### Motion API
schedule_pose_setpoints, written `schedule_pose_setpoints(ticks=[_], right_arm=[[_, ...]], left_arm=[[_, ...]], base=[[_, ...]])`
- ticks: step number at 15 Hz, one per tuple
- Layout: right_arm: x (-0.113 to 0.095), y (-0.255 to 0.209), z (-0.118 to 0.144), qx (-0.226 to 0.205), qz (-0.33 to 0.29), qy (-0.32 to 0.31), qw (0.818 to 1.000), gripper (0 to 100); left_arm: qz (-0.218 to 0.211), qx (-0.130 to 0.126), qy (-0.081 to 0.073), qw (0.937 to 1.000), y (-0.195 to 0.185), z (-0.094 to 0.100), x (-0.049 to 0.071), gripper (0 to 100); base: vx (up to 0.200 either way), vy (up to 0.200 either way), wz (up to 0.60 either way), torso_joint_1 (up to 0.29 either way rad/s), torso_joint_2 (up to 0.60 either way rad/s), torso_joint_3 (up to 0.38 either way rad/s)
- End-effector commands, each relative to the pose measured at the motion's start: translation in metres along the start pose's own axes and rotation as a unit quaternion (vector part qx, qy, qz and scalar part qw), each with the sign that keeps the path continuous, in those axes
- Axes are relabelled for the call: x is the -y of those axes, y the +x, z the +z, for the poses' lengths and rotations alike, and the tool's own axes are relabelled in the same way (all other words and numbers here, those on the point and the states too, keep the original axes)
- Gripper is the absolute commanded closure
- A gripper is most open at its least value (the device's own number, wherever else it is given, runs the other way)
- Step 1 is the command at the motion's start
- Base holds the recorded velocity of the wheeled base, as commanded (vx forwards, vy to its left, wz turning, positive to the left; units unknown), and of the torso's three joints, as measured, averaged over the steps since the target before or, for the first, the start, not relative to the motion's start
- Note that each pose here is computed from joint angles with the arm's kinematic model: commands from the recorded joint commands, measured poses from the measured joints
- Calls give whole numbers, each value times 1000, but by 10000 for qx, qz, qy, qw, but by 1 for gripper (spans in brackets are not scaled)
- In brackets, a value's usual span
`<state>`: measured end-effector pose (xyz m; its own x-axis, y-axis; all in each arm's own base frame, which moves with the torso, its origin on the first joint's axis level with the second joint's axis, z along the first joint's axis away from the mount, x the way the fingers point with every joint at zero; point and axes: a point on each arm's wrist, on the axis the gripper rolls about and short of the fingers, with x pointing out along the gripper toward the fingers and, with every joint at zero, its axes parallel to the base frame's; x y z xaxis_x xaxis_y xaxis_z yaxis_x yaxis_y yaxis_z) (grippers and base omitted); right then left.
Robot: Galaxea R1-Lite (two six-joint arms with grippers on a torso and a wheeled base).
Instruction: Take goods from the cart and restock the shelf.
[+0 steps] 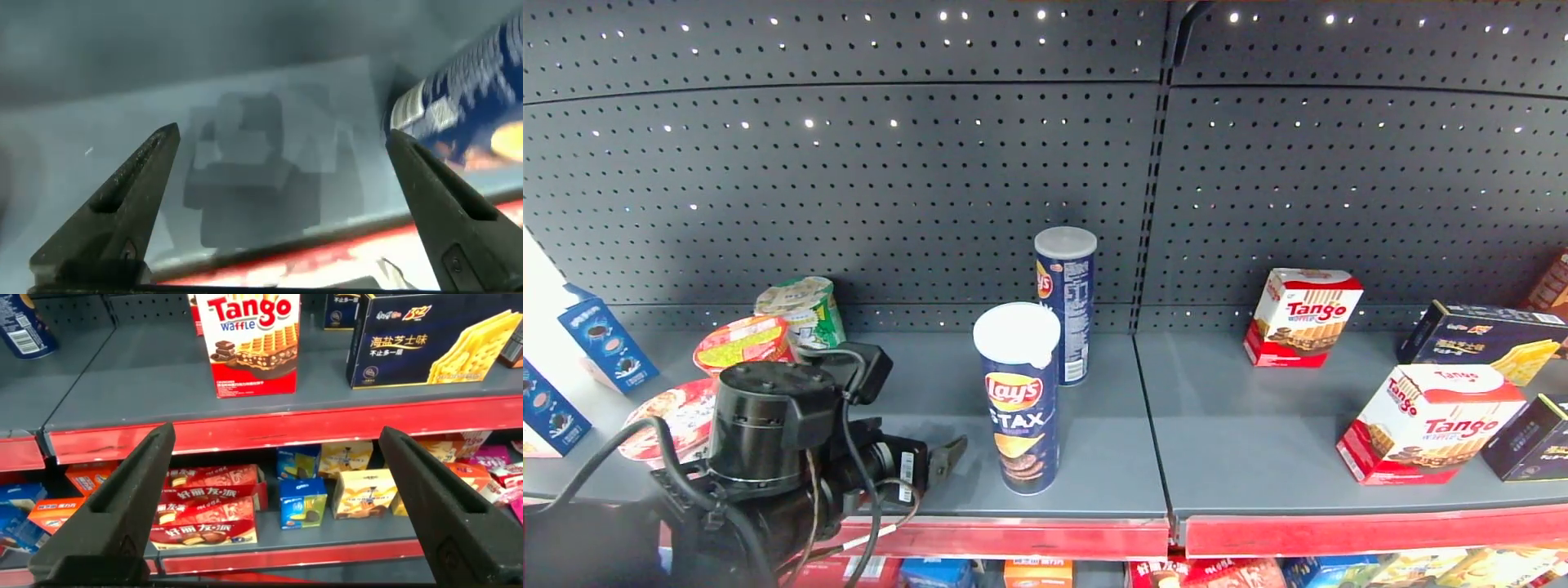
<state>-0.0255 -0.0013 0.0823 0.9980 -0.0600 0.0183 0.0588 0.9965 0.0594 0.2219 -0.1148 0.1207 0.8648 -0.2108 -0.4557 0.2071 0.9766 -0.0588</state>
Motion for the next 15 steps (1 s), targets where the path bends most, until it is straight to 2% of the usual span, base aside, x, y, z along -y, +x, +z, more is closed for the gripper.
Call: schedule_pose_setpoints(ticks=[1, 5, 10, 11, 12, 15], right_arm=[[0, 0, 0, -15, 0, -1, 10000, 0], [0, 0, 0, -8, 8, 0, 10000, 0], [0, 0, 0, 16, 2, 1, 10000, 0], [0, 0, 0, 8, 1, 0, 10000, 0], [0, 0, 0, 16, 2, 1, 10000, 0], [0, 0, 0, 16, 2, 1, 10000, 0]], left_arm=[[-11, -65, -12, 10000, 13, 1, 4, 0], [-11, -132, -4, 9999, 22, 0, 7, 0], [-211, -27, 51, 9998, 32, 8, 23, 0], [-260, -24, 43, 9996, 31, 8, 26, 0], [-335, -34, -34, 9994, 30, 7, 31, 0], [-381, -38, -37, 9993, 29, 6, 34, 0]], base=[[0, 0, 0, 0, 0, 0], [0, 0, 0, 0, 0, 0], [0, 0, 0, 0, 0, 0], [0, 0, 0, 0, 0, 0], [0, 0, 0, 0, 0, 0], [0, 0, 0, 0, 0, 0]])
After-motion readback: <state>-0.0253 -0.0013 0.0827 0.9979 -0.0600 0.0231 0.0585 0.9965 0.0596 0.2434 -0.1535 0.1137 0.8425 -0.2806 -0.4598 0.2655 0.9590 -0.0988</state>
